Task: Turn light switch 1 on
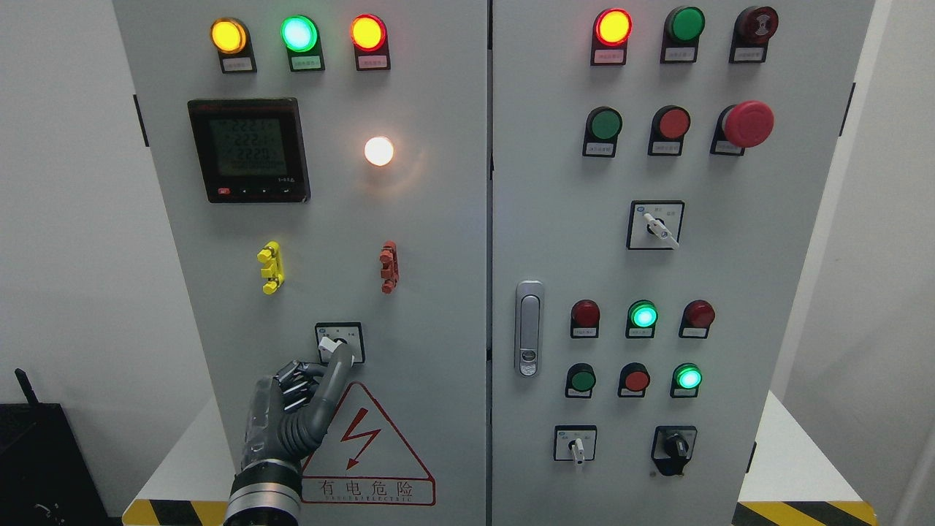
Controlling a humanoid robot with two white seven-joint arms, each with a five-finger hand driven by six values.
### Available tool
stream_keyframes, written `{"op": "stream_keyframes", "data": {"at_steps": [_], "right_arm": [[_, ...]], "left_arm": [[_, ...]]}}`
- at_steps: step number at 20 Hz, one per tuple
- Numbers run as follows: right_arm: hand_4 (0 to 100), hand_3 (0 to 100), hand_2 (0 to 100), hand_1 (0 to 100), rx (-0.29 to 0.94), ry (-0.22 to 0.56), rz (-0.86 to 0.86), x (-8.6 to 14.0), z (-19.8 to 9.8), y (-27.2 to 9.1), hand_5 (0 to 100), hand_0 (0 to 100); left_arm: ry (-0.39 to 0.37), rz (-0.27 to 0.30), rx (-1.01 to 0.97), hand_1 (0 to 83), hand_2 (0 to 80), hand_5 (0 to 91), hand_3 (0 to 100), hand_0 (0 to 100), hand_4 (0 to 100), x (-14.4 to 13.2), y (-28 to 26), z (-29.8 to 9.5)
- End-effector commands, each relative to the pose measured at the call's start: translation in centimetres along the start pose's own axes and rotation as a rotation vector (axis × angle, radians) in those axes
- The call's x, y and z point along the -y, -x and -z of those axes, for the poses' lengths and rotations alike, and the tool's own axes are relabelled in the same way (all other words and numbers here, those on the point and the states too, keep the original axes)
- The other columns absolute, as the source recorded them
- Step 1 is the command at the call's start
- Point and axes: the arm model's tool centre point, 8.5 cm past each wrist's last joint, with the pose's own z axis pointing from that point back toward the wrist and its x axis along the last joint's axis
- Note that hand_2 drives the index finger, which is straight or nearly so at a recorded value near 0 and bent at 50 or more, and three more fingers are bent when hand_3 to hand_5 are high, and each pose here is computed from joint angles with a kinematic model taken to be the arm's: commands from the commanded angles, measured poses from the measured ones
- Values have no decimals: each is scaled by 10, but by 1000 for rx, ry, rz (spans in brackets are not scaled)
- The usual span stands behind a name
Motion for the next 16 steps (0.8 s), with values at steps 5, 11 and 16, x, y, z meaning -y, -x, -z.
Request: {"op": "stream_keyframes", "data": {"at_steps": [5, 11, 16], "right_arm": [[0, 0, 0, 0, -2, -1, 25, 0, 0, 0, 0, 0], [0, 0, 0, 0, -2, -1, 25, 0, 0, 0, 0, 0], [0, 0, 0, 0, -2, -1, 25, 0, 0, 0, 0, 0]], "left_arm": [[15, 28, 96, 421, 586, 852, 959, 82, 971, -10, 40, -39], [34, 41, 191, 335, 437, 809, 849, 111, 926, -40, 93, -92], [146, 25, 53, 206, 147, 545, 545, 138, 781, -78, 188, -144]]}}
